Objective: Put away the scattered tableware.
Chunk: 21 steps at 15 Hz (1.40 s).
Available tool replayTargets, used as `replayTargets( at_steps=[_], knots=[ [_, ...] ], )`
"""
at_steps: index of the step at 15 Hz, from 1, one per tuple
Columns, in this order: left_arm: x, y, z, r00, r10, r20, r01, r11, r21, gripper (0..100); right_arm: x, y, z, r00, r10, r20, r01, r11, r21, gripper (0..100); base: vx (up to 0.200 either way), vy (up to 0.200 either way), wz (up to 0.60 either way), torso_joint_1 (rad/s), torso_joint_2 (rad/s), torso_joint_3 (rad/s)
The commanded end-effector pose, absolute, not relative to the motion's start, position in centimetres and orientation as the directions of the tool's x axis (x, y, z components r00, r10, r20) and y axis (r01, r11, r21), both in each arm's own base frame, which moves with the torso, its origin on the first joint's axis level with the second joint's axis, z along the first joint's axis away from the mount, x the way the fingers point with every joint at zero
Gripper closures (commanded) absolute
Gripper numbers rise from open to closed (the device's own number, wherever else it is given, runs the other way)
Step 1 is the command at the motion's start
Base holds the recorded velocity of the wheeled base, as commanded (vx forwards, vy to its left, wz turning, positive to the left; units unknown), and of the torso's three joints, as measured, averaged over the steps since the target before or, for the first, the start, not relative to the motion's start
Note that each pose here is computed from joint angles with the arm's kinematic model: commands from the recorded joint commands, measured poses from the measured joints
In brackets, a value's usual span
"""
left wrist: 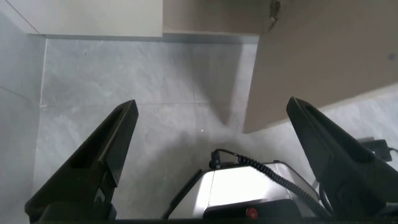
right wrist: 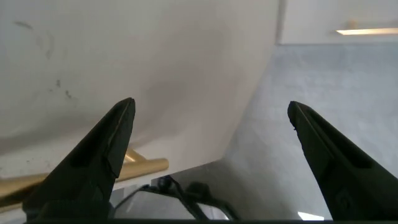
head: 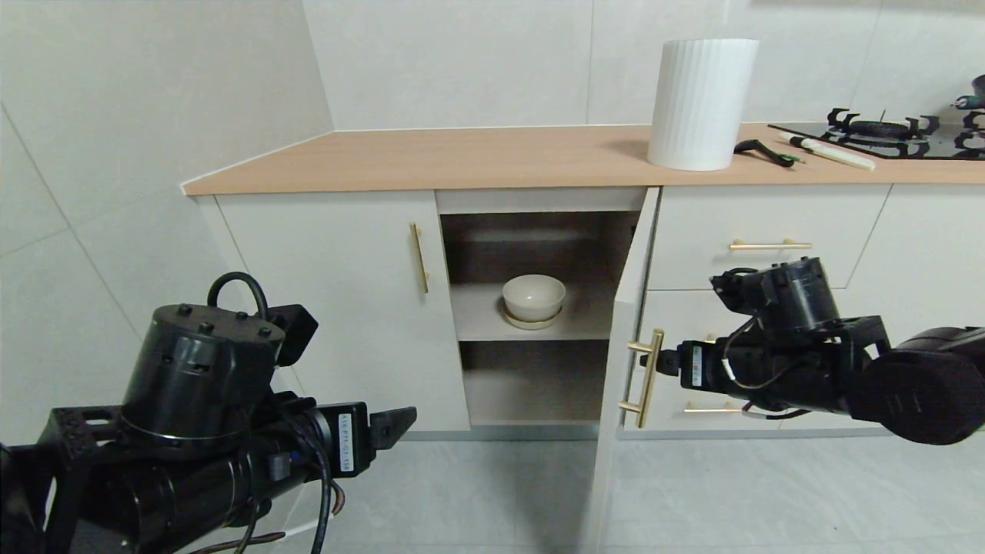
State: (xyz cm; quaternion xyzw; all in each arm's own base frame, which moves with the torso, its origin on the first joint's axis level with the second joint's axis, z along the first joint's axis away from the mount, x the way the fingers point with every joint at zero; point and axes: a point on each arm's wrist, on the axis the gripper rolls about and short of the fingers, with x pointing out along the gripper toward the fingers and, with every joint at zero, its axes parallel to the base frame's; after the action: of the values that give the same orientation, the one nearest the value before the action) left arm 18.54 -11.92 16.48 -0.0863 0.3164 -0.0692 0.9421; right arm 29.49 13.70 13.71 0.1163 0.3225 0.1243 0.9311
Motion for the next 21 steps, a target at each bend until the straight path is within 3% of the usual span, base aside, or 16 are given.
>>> replayTargets(
  at_steps=[1,7,13,21],
  knots=[
    [18.5,-11.9,16.5,0.791,-0.183,-0.584,0.074,0.976,-0.206,0,31.3,15.6,11.3,0.725,0.312,-0.613,-0.175,0.945,0.275,0,0.0,0.0,0.0,0.0,0.0,0.0],
    [18.6,-12.0,16.1,0.782,-0.177,-0.598,0.072,0.978,-0.196,0,32.1,16.4,10.1,0.741,0.325,-0.588,-0.186,0.94,0.285,0,0.0,0.0,0.0,0.0,0.0,0.0],
    [18.6,-12.0,16.1,0.78,-0.176,-0.6,0.071,0.978,-0.194,0,32.4,16.8,9.7,0.746,0.333,-0.576,-0.192,0.937,0.293,0,0.2,0.0,0.0,-0.002,0.0,0.004],
    [18.6,-12.0,16.2,0.785,-0.179,-0.593,0.073,0.977,-0.199,0,33.4,21.2,8.2,0.734,0.406,-0.545,-0.212,0.899,0.384,0,0.0,0.0,0.0,0.0,0.0,0.0]
  ],
)
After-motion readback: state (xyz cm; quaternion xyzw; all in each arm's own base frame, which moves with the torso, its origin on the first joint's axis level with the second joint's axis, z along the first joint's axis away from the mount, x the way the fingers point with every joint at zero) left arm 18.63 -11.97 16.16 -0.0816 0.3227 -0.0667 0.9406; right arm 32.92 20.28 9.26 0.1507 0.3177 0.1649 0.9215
